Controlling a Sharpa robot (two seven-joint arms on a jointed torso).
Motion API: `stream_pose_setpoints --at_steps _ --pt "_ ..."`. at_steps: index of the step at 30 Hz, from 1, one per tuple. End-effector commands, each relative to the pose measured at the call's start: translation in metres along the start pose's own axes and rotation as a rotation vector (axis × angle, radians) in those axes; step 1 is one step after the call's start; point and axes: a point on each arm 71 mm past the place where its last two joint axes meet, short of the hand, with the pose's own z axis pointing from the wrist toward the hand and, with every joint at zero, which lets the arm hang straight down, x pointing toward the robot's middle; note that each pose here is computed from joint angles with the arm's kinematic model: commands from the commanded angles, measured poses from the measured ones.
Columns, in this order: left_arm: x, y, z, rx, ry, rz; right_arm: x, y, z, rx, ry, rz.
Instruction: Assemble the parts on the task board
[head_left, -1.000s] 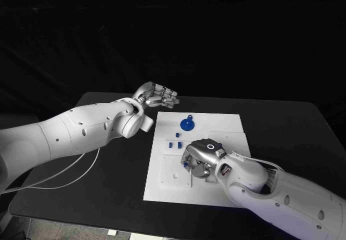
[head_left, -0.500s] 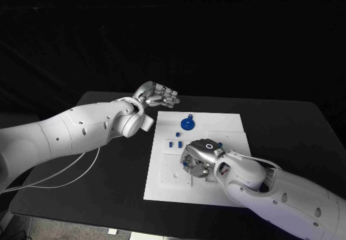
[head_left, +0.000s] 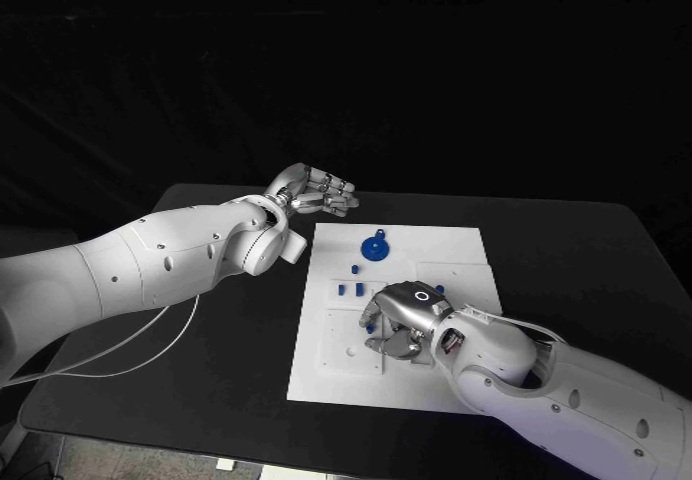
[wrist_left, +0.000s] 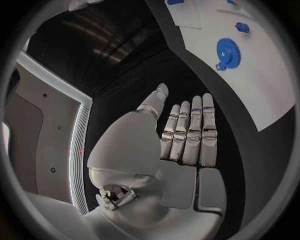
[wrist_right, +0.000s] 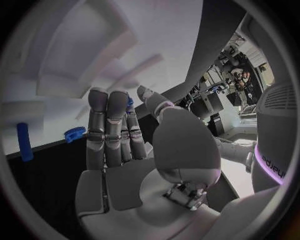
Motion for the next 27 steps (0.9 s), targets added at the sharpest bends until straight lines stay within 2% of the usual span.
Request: stream_pose_setpoints --at_steps 1,7,12,15,20,23,27 --pt "0.0012 -0.0016 0.0005 0.008 0.01 -0.009 -0.003 0.002 -0.002 -0.012 -0.028 0.018" --pt "0.0007 -0.0015 0.0006 0.01 0.008 -0.008 -0.016 0.002 -0.007 -0.016 -0.065 0.043" --pt "-0.0014 -0.0008 0.0003 0.01 0.003 -0.007 -0.04 -0.009 -0.012 0.007 -0.106 0.08" --pt "-0.0033 -0.0002 -0.0004 0.01 -0.002 -0.006 -0.061 -0.02 -0.017 0.021 -0.136 0.099" --pt "-0.0036 -0.0001 -0.0008 0.011 -0.002 -0.008 -0.083 -0.041 -0.026 0.061 -0.164 0.089" --pt "-0.0036 -0.0001 -0.0008 0.012 -0.001 -0.008 -0.091 -0.058 -0.031 0.099 -0.166 0.071" --pt "-0.0038 0.0 -0.0009 0.013 -0.002 -0.009 -0.094 -0.077 -0.036 0.152 -0.144 0.053"
